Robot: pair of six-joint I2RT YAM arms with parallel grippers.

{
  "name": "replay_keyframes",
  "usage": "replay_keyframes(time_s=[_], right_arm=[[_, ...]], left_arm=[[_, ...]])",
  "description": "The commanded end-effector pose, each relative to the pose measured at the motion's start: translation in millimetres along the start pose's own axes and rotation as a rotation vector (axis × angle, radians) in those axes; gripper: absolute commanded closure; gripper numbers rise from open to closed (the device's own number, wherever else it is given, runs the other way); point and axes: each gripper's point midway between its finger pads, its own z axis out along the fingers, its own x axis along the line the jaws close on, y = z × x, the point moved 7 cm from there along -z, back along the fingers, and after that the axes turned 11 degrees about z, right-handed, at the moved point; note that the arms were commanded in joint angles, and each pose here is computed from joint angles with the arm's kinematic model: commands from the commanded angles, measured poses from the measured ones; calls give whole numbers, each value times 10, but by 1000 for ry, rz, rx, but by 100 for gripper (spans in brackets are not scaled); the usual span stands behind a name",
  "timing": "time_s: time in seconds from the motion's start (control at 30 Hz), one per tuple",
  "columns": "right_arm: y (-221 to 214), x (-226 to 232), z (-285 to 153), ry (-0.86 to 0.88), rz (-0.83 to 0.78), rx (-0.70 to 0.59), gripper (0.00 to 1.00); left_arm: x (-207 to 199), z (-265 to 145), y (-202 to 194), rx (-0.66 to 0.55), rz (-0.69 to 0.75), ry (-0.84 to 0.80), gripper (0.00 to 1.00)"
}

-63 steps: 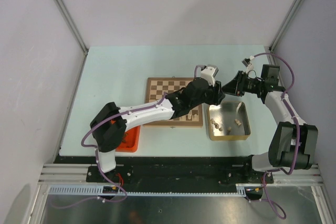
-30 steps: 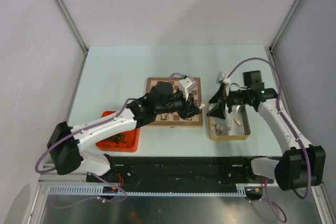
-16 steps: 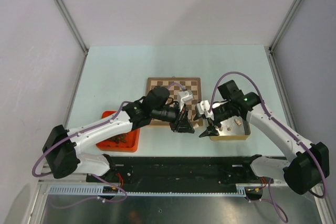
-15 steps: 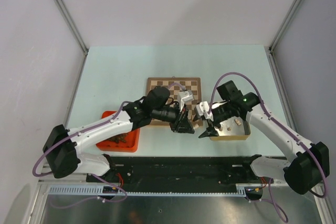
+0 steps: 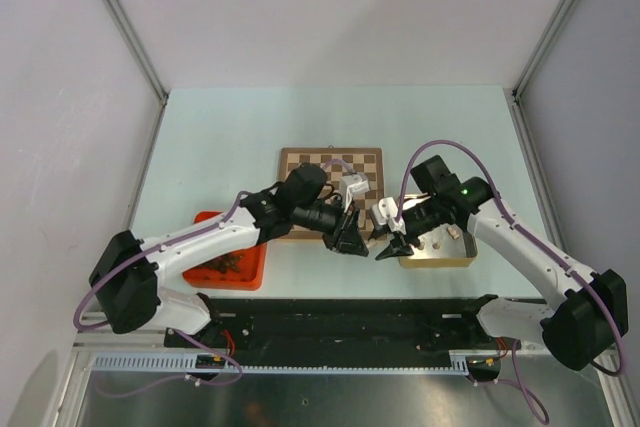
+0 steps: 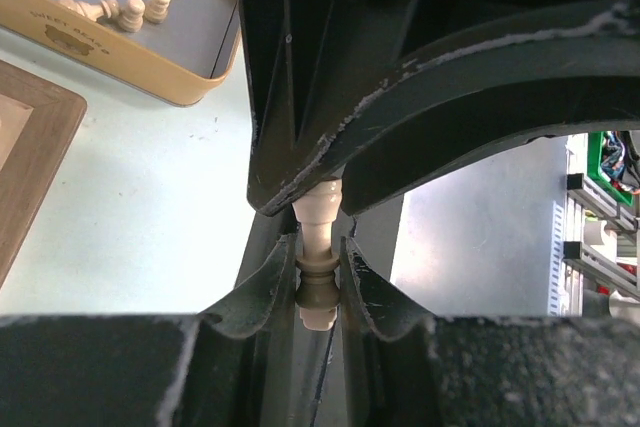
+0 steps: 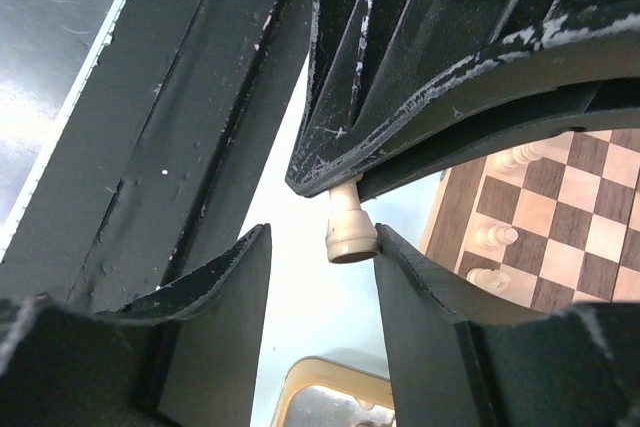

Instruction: Set up the chess pieces on the board

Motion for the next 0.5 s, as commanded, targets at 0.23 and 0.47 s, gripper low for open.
replay_keyframes(time_s=[0.23, 0.47], right_arm=[[132, 6, 32, 40, -12, -50, 60], [100, 10, 46, 41, 5, -29, 84]], left_arm=[[10, 56, 114, -6, -21, -37, 91], [-2, -13, 190, -38, -22, -9, 89]])
